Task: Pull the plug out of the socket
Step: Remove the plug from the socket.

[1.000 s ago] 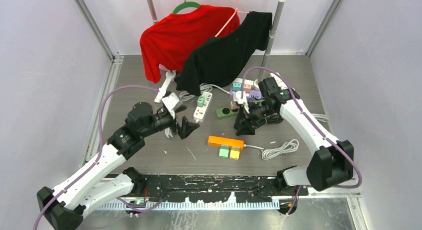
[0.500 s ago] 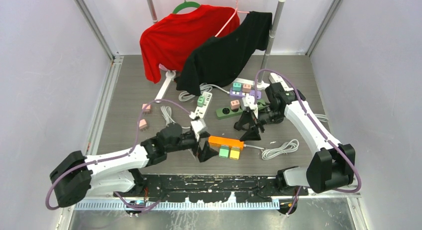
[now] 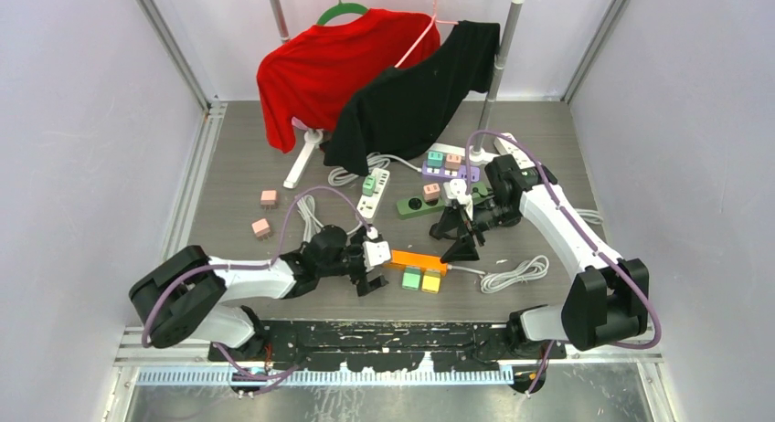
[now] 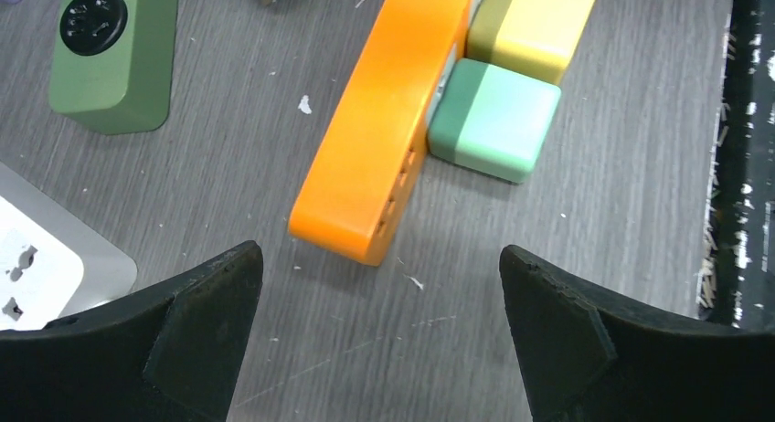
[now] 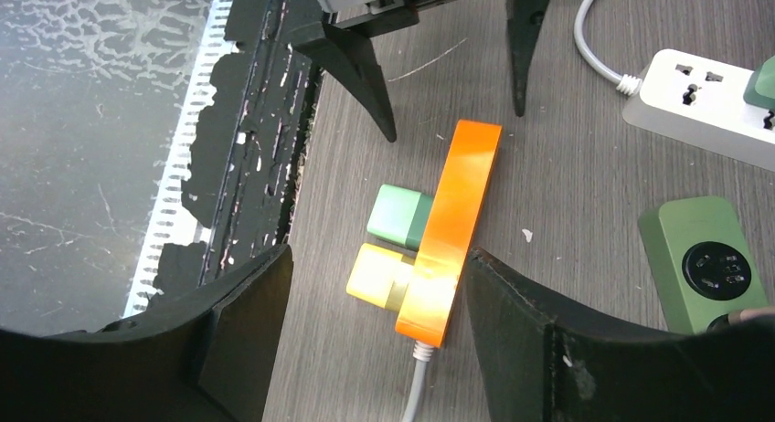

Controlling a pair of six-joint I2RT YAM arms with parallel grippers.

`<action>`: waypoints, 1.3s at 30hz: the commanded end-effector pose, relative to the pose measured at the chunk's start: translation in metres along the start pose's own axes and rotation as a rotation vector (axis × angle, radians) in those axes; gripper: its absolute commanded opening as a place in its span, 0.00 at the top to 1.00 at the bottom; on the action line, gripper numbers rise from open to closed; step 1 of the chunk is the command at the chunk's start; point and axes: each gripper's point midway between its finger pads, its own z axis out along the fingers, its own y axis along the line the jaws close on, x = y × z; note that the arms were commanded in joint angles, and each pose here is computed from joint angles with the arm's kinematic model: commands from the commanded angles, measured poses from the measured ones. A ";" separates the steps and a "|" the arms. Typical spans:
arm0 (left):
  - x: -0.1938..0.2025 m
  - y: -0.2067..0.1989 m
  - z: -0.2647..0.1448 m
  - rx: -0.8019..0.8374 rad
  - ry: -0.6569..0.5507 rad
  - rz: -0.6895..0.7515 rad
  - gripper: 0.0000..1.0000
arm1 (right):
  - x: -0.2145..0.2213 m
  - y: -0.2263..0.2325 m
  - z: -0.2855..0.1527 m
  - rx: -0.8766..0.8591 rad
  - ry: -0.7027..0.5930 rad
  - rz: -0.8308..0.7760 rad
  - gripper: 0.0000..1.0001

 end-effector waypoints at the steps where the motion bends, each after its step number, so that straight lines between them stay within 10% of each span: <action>1: -0.038 0.022 0.013 -0.015 -0.122 0.095 0.00 | -0.003 0.003 0.001 -0.013 -0.024 -0.012 0.26; 15: -0.021 0.020 0.052 0.122 -0.050 0.044 0.37 | 0.004 0.003 0.001 -0.018 -0.005 -0.012 0.26; 23: -0.023 0.018 0.043 0.151 -0.038 -0.025 0.99 | 0.007 0.003 0.002 -0.022 0.008 -0.007 0.26; 39: -0.023 -0.024 0.017 0.188 0.140 -0.847 1.00 | 0.020 0.011 0.002 -0.054 0.037 -0.164 0.22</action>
